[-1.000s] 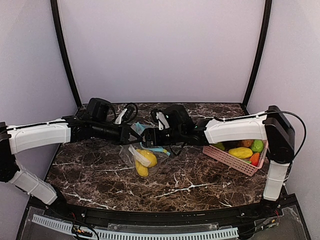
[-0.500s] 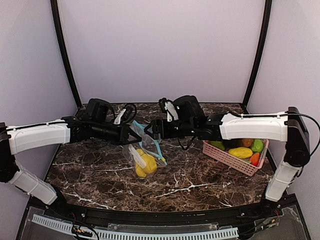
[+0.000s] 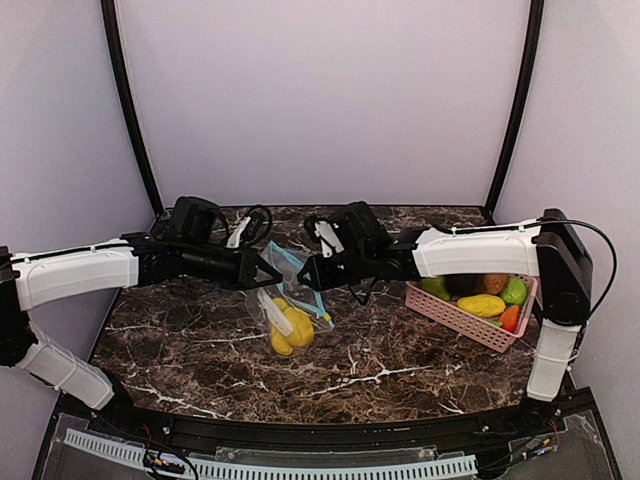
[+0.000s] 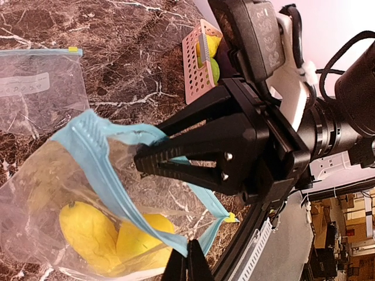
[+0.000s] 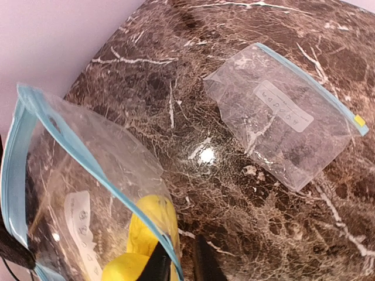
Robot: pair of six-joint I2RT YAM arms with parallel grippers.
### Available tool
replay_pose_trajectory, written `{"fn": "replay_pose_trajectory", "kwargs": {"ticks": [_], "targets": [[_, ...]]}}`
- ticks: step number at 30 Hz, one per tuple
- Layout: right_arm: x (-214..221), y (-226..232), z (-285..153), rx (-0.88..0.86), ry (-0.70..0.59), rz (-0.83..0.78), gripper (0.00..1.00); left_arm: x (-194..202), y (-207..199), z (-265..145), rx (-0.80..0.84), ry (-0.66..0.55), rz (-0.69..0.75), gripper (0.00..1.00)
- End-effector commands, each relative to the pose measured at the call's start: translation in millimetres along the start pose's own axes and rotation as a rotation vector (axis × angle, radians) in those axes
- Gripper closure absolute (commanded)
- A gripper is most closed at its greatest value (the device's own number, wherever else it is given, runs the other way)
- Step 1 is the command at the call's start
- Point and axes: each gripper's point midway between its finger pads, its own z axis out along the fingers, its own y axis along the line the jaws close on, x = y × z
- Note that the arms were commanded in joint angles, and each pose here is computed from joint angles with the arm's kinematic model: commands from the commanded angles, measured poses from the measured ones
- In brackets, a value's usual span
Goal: Place the food in the zip-top bag and seal the zipper
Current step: Adjust the zipper food storage bag at the center of the board.
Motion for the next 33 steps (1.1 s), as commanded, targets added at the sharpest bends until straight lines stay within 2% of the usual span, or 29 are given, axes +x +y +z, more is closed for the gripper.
{"fn": "replay_pose_trajectory", "kwargs": {"ticks": [1, 8, 14, 18, 21, 27, 29, 33], "targets": [[-29, 13, -14, -0.026, -0.075, -0.033, 0.95, -4, 5, -17, -0.068, -0.032, 0.018, 0.99], [-43, 4, -56, 0.073, -0.198, -0.052, 0.97, -21, 33, -49, -0.271, -0.113, 0.022, 0.99], [-29, -7, -61, 0.151, -0.211, -0.034, 0.99, -15, 46, -45, -0.327, -0.076, 0.005, 0.99], [-17, -11, -53, 0.148, -0.178, 0.009, 0.95, -16, 39, -33, -0.247, -0.073, 0.013, 0.99], [-16, -12, -54, 0.151, -0.177, 0.033, 0.84, -12, 31, -24, -0.167, -0.062, 0.012, 0.99], [-24, -18, -79, 0.208, -0.204, 0.022, 0.40, -10, 25, -15, -0.097, -0.054, 0.028, 0.99], [-27, -24, -92, 0.248, -0.210, 0.018, 0.32, -10, 23, -15, -0.086, -0.059, 0.037, 0.99], [-28, -46, -119, 0.352, -0.200, 0.027, 0.23, -13, 20, -17, -0.074, -0.080, 0.055, 0.99]]}}
